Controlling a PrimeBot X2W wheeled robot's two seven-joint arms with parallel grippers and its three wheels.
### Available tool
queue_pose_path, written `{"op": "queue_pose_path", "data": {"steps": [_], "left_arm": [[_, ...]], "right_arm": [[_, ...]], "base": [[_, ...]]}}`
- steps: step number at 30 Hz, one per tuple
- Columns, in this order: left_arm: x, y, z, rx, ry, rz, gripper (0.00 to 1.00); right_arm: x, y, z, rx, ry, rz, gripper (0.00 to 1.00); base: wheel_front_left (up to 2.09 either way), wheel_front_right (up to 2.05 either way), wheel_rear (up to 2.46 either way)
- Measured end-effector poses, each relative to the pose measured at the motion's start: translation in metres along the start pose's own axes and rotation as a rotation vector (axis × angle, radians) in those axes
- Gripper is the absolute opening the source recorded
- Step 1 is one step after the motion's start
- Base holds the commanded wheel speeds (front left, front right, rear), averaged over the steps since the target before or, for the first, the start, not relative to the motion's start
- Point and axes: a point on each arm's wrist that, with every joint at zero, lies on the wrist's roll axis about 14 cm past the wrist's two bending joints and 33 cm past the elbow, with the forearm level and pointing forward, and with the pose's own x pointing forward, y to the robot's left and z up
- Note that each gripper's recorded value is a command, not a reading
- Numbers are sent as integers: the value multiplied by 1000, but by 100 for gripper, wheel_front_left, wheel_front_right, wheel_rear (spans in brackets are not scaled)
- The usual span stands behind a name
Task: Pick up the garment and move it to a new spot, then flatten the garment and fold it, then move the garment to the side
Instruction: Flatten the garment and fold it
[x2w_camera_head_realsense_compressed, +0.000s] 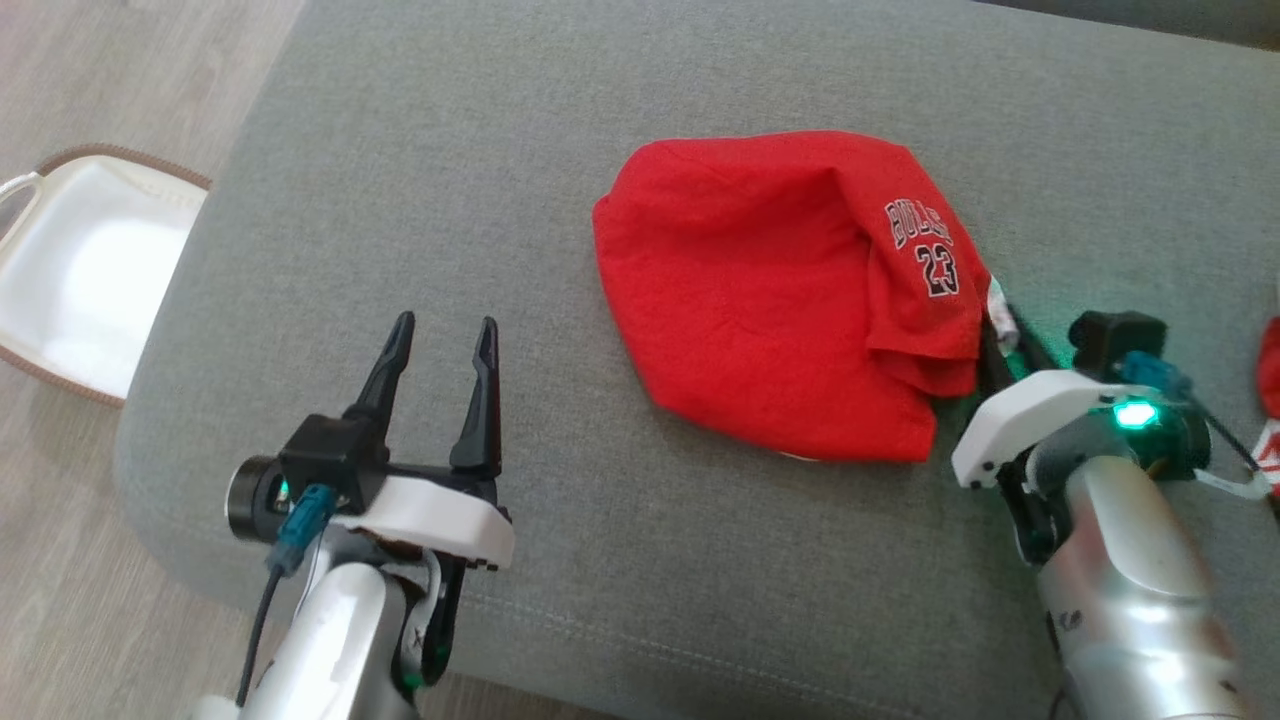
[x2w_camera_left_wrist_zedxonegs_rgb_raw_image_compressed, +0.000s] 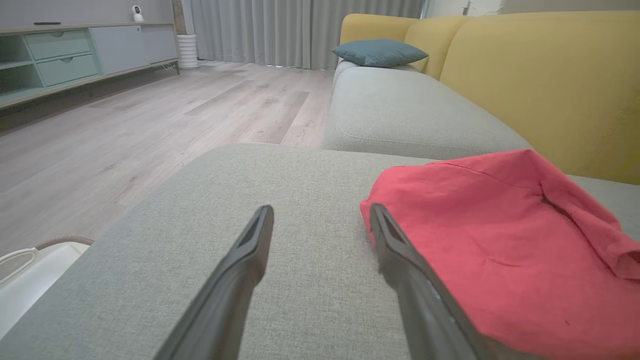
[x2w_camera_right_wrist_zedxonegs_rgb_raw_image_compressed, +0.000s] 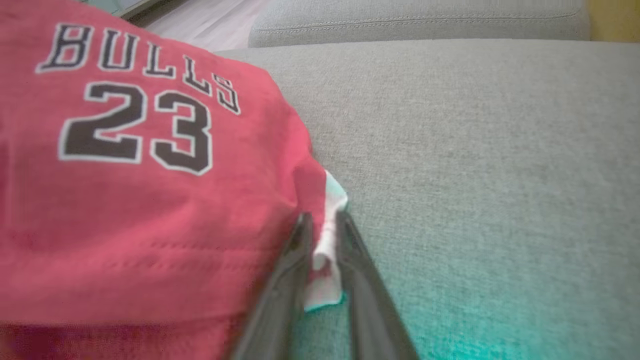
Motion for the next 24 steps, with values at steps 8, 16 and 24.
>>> {"op": "queue_pose_path", "data": {"steps": [8,16,24], "left_arm": [[4,-15,5,-14,-19,-45,100],[9,-23,7,-22,-28,-68,100],[11,-29,7,-31,-30,-88,100]], "right_arm": [[-4,-24,35,-132,-79,-52,0],[-10,-70,164,-313,-328,-162,0],[-15,-78,191,-329,-390,-192,40]], "base": [[0,0,0],[0,0,0],[0,0,0]]}}
